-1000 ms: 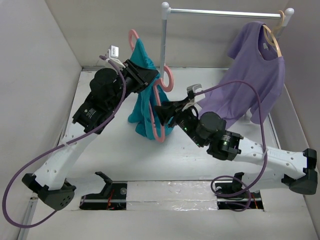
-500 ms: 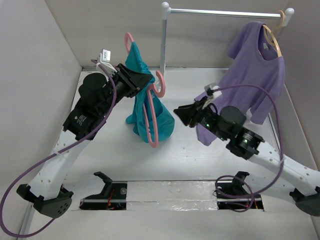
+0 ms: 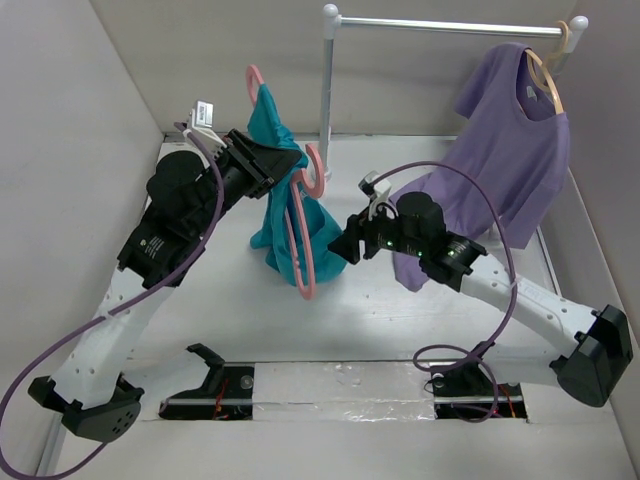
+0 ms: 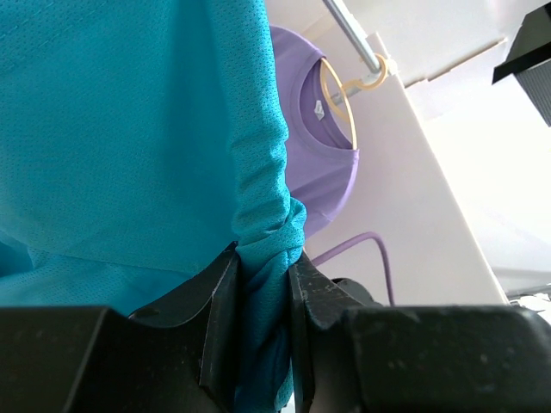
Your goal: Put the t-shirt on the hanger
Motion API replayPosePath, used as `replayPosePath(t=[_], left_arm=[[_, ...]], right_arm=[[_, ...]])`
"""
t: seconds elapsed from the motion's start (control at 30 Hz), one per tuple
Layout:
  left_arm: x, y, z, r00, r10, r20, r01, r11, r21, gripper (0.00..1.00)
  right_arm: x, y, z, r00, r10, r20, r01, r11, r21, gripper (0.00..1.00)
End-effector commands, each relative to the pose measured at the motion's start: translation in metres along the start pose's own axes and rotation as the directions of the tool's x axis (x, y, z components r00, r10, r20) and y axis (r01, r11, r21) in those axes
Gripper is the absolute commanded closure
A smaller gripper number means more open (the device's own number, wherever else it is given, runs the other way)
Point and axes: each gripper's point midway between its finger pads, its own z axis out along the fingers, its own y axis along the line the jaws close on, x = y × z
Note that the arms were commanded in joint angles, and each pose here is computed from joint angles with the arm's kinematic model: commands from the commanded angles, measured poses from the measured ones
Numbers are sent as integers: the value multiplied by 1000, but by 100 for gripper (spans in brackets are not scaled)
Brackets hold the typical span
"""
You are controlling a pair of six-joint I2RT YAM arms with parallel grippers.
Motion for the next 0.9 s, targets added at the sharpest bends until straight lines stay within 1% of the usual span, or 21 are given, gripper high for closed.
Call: replayPosePath(t=[0.0,0.07,0.1,0.13,0.17,0.2,0.23,0.33,0.37,0.57,0.7,0.77,0.87], left_arm=[[-20,-26,-15,997,-12,78,4,996,93,100],[-19,-27,-14,997,-21,78,12,994,107,100],[-19,-27,-12,997,-21,79,12,994,108,100],[-19,-28,-10,996,-24,81,15,994,111,100],[-21,-30,-10,996,-26,89,15,993,118,100],[-23,-29,-9,995,-26,98,14,993,118,100],[-25,-30,-8,994,-27,110,14,993,121,100],[-39,-38,-8,984,-26,176,-1,988,154,100],[-51,-38,-6,971,-34,236,-1,989,148,100],[-80,-54,7,928,-41,371,-39,978,204,100],[-94,-50,17,892,-32,450,-60,981,187,100],[-97,-50,23,881,-20,473,-79,979,189,100],[-102,-41,32,858,28,514,-120,982,145,100]], right_arm=[[-11,31,1,998,-48,27,51,993,-102,39],[-5,32,3,999,-35,26,38,994,-104,48],[-4,32,4,999,-31,25,33,994,-107,68],[-6,33,3,999,-23,31,27,994,-108,80],[-6,33,2,999,-19,31,22,994,-108,87],[-4,38,2,1000,-17,26,20,993,-116,98],[-2,44,0,1000,-9,22,12,992,-127,100],[15,58,-8,1000,12,-16,-14,990,-140,100],[22,61,-10,999,19,-33,-23,989,-143,100],[70,83,-34,988,94,-119,-113,981,-156,100],[83,97,-51,978,138,-153,-165,970,-179,100],[87,99,-59,973,155,-174,-185,968,-172,100],[96,104,-69,962,151,-226,-191,967,-171,100]])
